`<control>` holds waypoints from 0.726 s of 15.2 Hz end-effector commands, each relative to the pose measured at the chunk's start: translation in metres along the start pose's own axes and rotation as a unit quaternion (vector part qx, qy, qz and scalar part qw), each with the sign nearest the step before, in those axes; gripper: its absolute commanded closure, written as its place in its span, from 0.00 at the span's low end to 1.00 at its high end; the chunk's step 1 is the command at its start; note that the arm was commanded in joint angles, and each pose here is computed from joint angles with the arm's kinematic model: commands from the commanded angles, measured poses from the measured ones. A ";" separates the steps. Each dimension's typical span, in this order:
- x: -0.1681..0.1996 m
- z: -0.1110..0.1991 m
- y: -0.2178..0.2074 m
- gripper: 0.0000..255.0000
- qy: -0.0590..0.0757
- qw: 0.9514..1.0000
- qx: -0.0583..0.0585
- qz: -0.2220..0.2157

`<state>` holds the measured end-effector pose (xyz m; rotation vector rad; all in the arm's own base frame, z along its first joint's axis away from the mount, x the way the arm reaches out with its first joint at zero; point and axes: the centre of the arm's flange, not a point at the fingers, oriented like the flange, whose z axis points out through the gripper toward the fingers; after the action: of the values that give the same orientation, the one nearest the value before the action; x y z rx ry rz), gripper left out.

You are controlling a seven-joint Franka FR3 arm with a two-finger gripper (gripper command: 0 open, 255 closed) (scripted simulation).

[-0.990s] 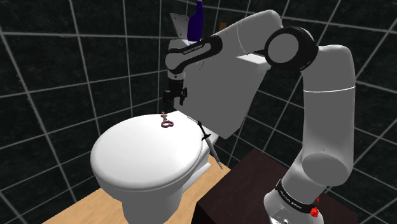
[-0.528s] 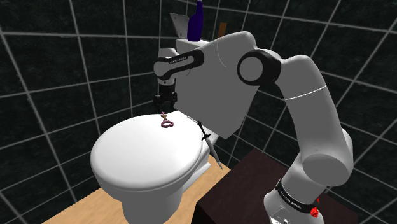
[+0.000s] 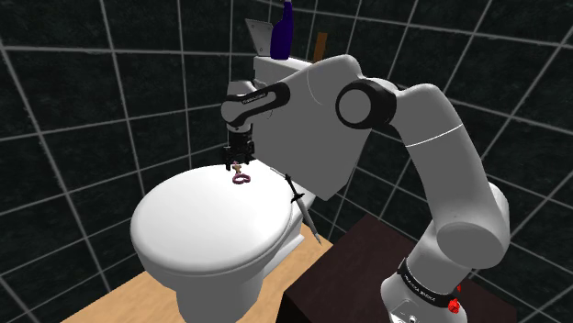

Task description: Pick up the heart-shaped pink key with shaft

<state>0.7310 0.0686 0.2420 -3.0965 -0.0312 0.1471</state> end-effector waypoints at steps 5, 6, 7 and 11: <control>0.005 0.004 -0.001 1.00 0.000 1.000 0.000 0.000; 0.004 0.004 -0.001 1.00 0.000 1.000 0.000 0.000; 0.004 0.006 -0.001 1.00 0.000 1.000 0.000 0.000; 0.000 -0.003 0.000 1.00 0.000 1.000 0.000 0.000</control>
<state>0.7332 0.0718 0.2465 -3.0942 -0.0340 0.1307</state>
